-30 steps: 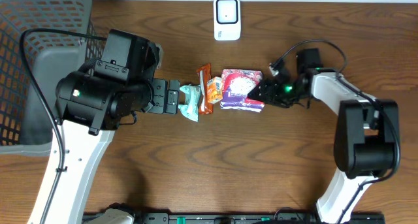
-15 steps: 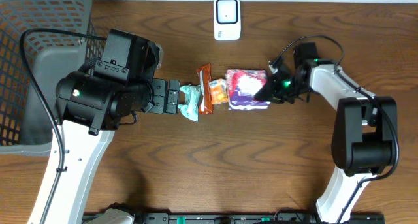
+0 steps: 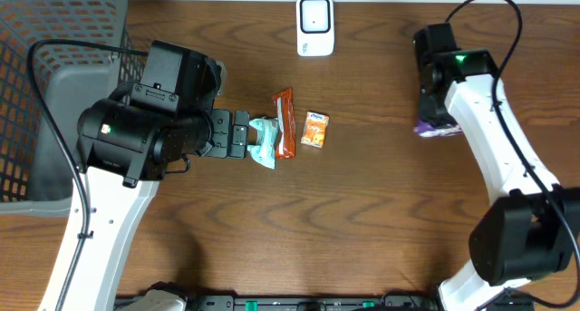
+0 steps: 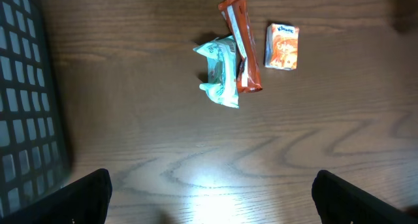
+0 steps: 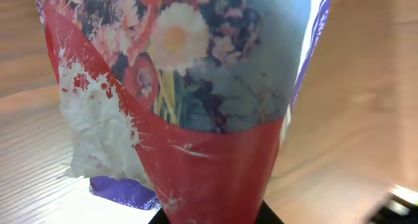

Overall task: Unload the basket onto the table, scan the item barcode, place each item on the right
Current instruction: 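Grasp the pink floral pack with the right gripper and pull it right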

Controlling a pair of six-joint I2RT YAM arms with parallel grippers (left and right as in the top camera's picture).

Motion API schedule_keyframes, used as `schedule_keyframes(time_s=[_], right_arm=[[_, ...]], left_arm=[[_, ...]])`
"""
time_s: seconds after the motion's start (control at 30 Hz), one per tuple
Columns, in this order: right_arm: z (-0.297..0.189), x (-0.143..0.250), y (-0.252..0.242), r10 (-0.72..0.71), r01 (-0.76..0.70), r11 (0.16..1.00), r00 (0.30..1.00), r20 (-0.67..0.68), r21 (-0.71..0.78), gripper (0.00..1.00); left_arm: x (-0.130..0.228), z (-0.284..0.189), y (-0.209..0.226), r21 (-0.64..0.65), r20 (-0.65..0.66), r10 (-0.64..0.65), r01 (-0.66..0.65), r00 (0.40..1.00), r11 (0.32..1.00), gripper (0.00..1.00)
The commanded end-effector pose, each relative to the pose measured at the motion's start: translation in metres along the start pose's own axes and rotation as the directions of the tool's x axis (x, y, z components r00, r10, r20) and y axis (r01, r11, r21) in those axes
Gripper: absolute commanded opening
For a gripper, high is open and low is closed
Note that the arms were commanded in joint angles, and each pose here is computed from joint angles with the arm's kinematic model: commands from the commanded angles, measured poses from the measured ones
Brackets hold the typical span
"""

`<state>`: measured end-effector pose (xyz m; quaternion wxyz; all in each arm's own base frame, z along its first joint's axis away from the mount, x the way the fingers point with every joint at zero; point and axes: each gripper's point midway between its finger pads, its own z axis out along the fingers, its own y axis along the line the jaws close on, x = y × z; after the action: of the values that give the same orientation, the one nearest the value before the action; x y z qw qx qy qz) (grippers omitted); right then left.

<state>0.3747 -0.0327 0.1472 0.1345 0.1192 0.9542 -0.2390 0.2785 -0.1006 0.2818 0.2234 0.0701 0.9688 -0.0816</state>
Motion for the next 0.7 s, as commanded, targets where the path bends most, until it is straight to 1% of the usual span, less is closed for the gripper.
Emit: schedule_keyframes(time_s=[0.0, 0.07, 0.13, 0.33, 0.47, 0.57, 0.63, 0.67], right_arm=[[0.016, 0.002, -0.017, -0.007, 0.005, 0.981, 1.000, 0.010, 0.195, 0.01], [0.019, 0.004, -0.011, -0.022, 0.021, 0.981, 1.000, 0.001, 0.191, 0.02], [0.019, 0.005, 0.001, -0.039, 0.038, 0.985, 0.999, 0.002, 0.167, 0.06], [0.023, 0.012, 0.039, -0.119, 0.117, 0.982, 0.993, 0.005, 0.147, 0.07], [0.037, 0.030, 0.068, -0.198, 0.204, 0.971, 0.979, -0.052, 0.124, 0.18], [0.038, 0.049, 0.098, -0.249, 0.253, 0.967, 0.964, -0.094, 0.041, 0.22], [0.032, 0.058, 0.118, -0.272, 0.271, 0.962, 0.957, -0.098, -0.025, 0.24], [0.024, 0.061, 0.131, -0.286, 0.280, 0.957, 0.954, -0.091, -0.072, 0.31]], left_arm=[[0.000, -0.002, 0.000, 0.002, 0.004, 0.006, -0.006, 1.000, 1.000, 0.98], [0.000, -0.002, 0.000, 0.002, 0.004, 0.006, -0.006, 1.000, 1.000, 0.98], [0.000, -0.002, 0.000, 0.002, 0.004, 0.006, -0.006, 1.000, 1.000, 0.98], [0.000, -0.002, 0.000, 0.002, 0.004, 0.006, -0.006, 1.000, 1.000, 0.98], [0.000, -0.002, 0.000, 0.002, 0.004, 0.006, -0.006, 1.000, 1.000, 0.98], [0.000, -0.002, 0.000, 0.002, 0.004, 0.006, -0.006, 1.000, 1.000, 0.98], [0.000, -0.002, 0.000, 0.002, 0.004, 0.006, -0.006, 1.000, 1.000, 0.98], [0.000, -0.002, 0.000, 0.002, 0.004, 0.006, -0.006, 1.000, 1.000, 0.98]])
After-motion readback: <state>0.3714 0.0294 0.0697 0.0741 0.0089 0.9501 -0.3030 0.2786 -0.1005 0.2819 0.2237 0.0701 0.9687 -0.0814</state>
